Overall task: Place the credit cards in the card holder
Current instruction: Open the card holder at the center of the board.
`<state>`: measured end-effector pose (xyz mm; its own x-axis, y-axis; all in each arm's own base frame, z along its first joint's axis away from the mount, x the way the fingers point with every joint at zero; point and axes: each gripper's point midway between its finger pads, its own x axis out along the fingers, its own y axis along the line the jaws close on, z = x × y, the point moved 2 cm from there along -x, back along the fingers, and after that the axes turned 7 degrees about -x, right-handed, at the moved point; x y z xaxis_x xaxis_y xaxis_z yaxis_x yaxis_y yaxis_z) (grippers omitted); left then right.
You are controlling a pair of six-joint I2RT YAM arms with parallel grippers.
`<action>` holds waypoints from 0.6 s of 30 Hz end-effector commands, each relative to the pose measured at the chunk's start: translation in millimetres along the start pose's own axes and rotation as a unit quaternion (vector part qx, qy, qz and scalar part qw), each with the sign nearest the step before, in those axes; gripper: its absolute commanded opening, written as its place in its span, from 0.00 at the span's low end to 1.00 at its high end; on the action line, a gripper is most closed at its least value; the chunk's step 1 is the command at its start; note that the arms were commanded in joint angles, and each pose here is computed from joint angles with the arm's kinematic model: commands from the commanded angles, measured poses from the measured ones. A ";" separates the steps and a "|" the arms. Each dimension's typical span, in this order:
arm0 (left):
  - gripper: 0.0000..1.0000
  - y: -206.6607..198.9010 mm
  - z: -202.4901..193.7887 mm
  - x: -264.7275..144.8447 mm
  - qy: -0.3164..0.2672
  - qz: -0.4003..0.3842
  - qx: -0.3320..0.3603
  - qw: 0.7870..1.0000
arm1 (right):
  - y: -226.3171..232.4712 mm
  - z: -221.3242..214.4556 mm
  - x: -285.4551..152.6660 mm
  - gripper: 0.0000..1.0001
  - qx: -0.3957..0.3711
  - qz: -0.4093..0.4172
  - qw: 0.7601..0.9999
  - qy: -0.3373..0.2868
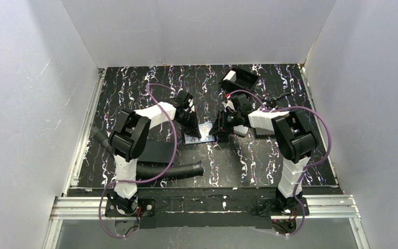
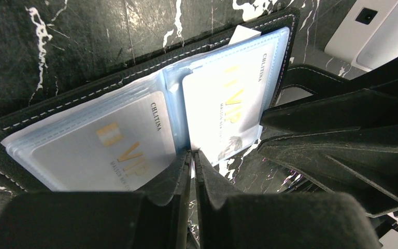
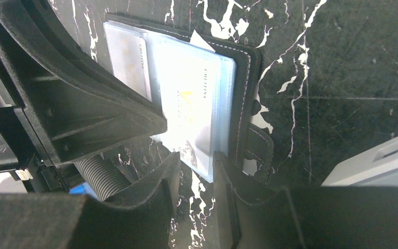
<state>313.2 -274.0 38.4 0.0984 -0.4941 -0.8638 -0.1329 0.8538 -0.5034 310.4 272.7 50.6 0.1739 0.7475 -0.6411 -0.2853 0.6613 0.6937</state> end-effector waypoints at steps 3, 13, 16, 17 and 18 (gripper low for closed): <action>0.07 26.7 -13.0 8.9 0.028 0.043 -0.015 0.999 | 6.9 -0.3 2.9 0.38 -0.004 0.011 1.000 0.002; 0.05 27.3 -14.3 13.2 0.034 0.039 -0.017 0.998 | 31.8 1.4 5.2 0.35 0.020 0.088 0.996 -0.010; 0.05 26.4 -14.0 10.1 0.032 0.040 -0.014 0.999 | 37.9 3.1 0.4 0.35 0.019 0.095 0.995 -0.014; 0.06 25.8 -13.5 8.6 0.030 0.040 -0.012 0.999 | 40.5 4.3 -1.6 0.35 0.018 0.098 0.995 -0.016; 0.06 24.9 -13.0 7.0 0.027 0.039 -0.010 0.999 | 44.4 6.2 -4.2 0.35 0.017 0.103 0.994 -0.020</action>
<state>313.0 -273.3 36.4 0.0809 -0.5100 -0.8564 -0.1462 0.8438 -0.5163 303.3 287.5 57.8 0.1544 0.8129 -0.5616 -0.2370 0.5822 0.7777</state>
